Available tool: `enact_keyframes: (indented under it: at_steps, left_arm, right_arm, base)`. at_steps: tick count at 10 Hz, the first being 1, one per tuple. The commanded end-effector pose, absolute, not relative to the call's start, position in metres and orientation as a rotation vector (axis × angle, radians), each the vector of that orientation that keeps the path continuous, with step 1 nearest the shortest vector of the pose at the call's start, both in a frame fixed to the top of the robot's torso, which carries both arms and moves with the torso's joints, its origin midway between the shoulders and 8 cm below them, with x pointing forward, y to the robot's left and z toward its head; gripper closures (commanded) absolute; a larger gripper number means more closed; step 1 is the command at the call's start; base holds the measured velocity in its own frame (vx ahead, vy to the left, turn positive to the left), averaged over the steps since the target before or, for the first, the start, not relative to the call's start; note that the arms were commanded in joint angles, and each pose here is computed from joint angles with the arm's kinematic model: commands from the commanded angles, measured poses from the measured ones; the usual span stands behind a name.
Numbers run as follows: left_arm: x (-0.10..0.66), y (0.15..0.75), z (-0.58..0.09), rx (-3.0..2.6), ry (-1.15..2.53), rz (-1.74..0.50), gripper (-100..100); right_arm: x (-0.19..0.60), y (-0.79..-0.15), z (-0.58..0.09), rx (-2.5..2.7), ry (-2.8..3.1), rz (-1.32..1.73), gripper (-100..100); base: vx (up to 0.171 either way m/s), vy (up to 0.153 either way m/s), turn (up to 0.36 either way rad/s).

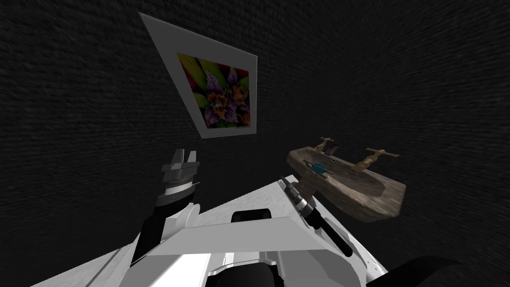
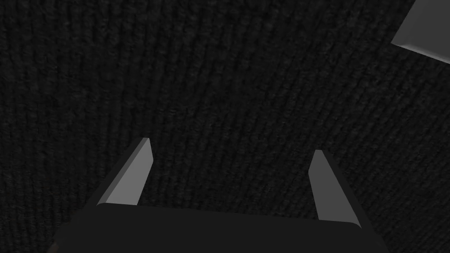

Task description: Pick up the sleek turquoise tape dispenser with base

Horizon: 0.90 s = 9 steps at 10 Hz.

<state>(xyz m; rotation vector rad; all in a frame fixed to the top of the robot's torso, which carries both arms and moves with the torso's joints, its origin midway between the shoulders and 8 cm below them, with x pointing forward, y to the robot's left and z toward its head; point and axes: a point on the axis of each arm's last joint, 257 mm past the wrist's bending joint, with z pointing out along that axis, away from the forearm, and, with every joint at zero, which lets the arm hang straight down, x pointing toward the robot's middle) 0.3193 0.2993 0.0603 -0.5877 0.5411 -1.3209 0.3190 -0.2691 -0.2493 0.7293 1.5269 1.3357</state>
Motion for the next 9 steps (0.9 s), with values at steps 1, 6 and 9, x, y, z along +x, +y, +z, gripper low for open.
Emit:
enact_keyframes:
  at_steps: [1,6,9]
  left_arm:
    - [0.319,0.299,0.060,-0.588,0.541,-1.321,0]
    - [0.319,0.299,0.060,-0.588,0.541,-1.321,0]
    - [0.319,0.299,0.060,-0.588,0.541,-1.321,0]
  right_arm:
    - [0.315,-0.276,-0.262,0.733,1.562,1.312,-100]
    - [0.258,-0.318,-0.349,0.790,1.855,1.153,-100]
    - [0.229,-0.353,-0.382,0.803,1.986,1.036,-100]
  base:
    - [0.015,0.064,-0.012]
    - [0.043,0.133,0.162]
    - [0.027,0.093,0.082]
